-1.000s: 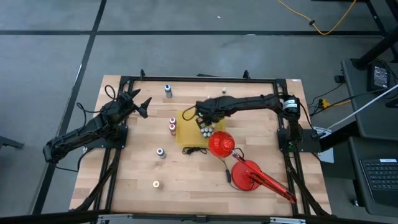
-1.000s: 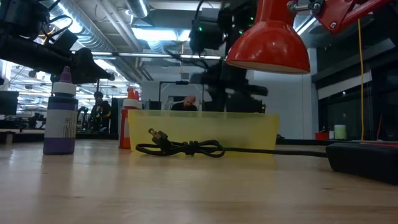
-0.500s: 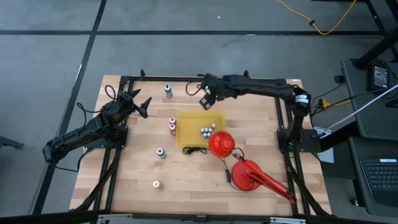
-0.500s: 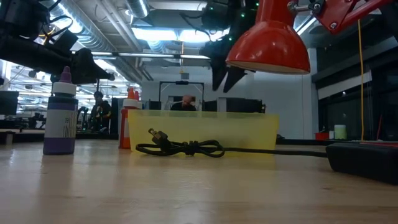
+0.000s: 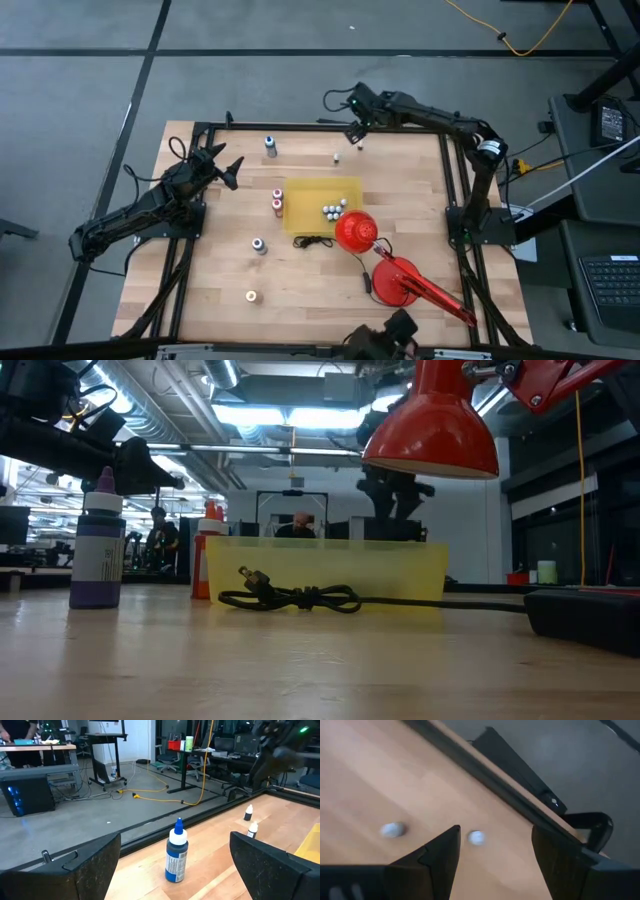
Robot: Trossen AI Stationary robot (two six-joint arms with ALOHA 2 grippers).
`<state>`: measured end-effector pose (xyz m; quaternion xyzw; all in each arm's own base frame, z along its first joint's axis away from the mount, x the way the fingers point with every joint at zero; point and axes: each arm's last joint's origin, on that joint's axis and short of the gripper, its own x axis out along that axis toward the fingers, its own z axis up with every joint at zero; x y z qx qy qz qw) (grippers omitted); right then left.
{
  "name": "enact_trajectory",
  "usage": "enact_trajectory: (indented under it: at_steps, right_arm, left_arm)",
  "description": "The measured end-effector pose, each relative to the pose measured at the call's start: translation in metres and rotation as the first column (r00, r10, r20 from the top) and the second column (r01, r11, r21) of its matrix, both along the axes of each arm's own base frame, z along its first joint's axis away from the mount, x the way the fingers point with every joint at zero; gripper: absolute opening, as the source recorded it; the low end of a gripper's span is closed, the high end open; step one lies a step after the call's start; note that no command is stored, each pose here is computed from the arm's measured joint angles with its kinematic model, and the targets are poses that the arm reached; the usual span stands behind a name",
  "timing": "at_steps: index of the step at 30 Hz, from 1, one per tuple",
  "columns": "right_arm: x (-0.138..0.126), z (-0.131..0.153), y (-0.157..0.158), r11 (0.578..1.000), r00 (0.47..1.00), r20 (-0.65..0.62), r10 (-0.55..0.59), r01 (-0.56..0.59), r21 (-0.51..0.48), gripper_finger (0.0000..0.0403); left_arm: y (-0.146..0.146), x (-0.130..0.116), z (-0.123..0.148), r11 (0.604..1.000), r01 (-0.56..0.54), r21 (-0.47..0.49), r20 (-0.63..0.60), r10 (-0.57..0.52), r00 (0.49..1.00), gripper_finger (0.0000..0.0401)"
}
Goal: Pick & Place food coloring
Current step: Put the small brown food coloring bottle into the yellow container
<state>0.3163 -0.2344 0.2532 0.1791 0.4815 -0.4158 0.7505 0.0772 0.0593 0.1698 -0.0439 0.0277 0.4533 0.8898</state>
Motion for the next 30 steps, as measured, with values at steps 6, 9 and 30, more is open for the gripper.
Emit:
enact_trajectory:
  at_steps: [6, 9, 30]
  right_arm:
    - [-0.01, -0.026, -0.008, 1.0, 1.0, 0.013, 0.003, -0.003, 0.029, 0.0245]
    - [-0.011, -0.039, -0.007, 1.0, 1.0, 0.027, 0.009, -0.01, 0.024, 0.0245]
    - [0.001, -0.094, -0.002, 0.989, 0.996, -0.033, 0.088, -0.083, 0.119, 0.024]
  left_arm:
    - [0.0, 0.0, 0.0, 1.0, 0.0, 0.0, 0.0, 0.0, 1.0, 0.0365]
    - [0.0, 0.0, 0.0, 1.0, 0.0, 0.0, 0.0, 0.0, 1.0, 0.0364]
    - [0.0, 0.0, 0.0, 1.0, 0.0, 0.0, 0.0, 0.0, 1.0, 0.0364]
